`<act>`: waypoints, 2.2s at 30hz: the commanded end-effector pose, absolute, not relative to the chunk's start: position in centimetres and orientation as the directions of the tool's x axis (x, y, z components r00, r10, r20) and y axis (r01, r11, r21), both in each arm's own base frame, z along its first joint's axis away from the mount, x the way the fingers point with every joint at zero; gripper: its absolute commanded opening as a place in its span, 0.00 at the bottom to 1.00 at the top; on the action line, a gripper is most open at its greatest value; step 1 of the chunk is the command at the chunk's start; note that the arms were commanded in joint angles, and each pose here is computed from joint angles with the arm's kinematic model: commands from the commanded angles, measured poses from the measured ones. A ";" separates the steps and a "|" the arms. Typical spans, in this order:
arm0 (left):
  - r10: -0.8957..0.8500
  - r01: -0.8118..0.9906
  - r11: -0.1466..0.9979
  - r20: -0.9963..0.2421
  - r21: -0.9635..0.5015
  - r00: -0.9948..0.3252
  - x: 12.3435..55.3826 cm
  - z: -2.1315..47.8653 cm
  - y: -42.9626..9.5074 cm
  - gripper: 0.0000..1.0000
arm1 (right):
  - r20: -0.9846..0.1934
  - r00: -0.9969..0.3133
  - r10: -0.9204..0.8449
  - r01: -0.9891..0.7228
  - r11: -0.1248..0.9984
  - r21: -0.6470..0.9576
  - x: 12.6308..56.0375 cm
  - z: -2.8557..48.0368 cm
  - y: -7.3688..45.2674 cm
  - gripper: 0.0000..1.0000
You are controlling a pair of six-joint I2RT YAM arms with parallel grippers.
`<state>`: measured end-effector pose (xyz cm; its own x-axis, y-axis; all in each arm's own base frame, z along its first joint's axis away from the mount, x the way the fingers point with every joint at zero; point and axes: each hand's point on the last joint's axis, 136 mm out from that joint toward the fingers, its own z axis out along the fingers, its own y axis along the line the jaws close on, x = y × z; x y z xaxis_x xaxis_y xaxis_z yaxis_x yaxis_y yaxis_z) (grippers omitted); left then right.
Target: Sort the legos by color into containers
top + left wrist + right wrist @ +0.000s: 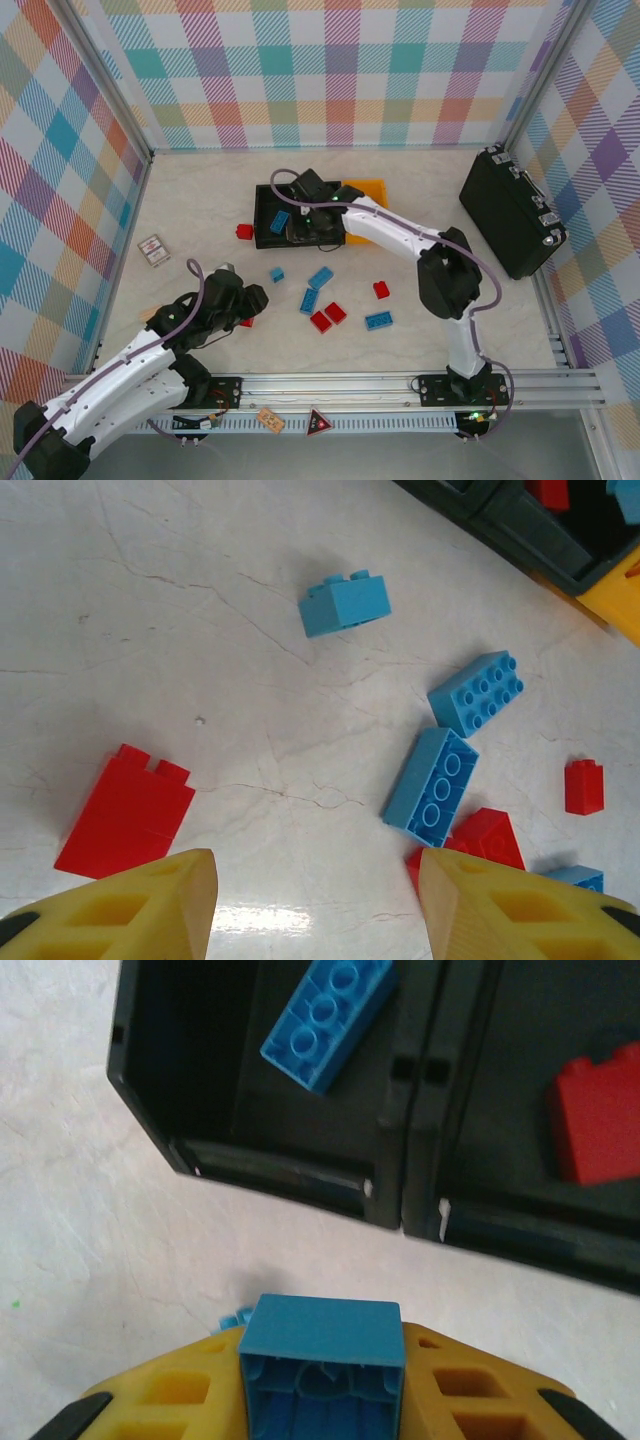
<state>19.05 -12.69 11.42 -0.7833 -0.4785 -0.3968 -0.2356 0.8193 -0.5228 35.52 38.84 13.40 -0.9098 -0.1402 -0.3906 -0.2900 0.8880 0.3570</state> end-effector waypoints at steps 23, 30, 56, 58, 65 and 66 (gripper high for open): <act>-0.508 -0.298 0.815 -0.365 -0.496 -0.780 17.7 10.1 -11.0 0.56 | -0.395 -0.896 -0.204 -0.304 0.929 0.210 41.2 11.0 41.5 0.48; -0.498 -0.282 0.816 -0.366 -0.505 -0.786 17.7 10.4 -11.3 0.56 | -0.430 -0.875 -0.223 -0.343 0.913 0.223 39.5 13.8 41.6 0.47; -0.184 0.094 0.790 -0.381 -0.606 -0.906 18.5 12.4 -19.9 0.59 | -0.277 -0.960 0.042 -0.035 0.963 0.266 24.9 13.5 25.6 0.72; -0.157 0.115 0.798 -0.389 -0.591 -0.908 18.4 12.4 -20.4 0.59 | -0.241 -0.964 0.110 0.050 0.969 0.244 23.8 12.5 23.8 0.74; -0.127 0.121 0.820 -0.384 -0.559 -0.914 18.0 11.0 -21.1 0.59 | -0.133 -0.922 0.363 0.322 0.911 0.257 20.2 10.1 19.5 0.83; -0.125 0.122 0.821 -0.385 -0.558 -0.914 18.0 10.9 -21.2 0.59 | -0.124 -0.909 0.398 0.356 0.896 0.264 19.8 9.7 19.1 0.83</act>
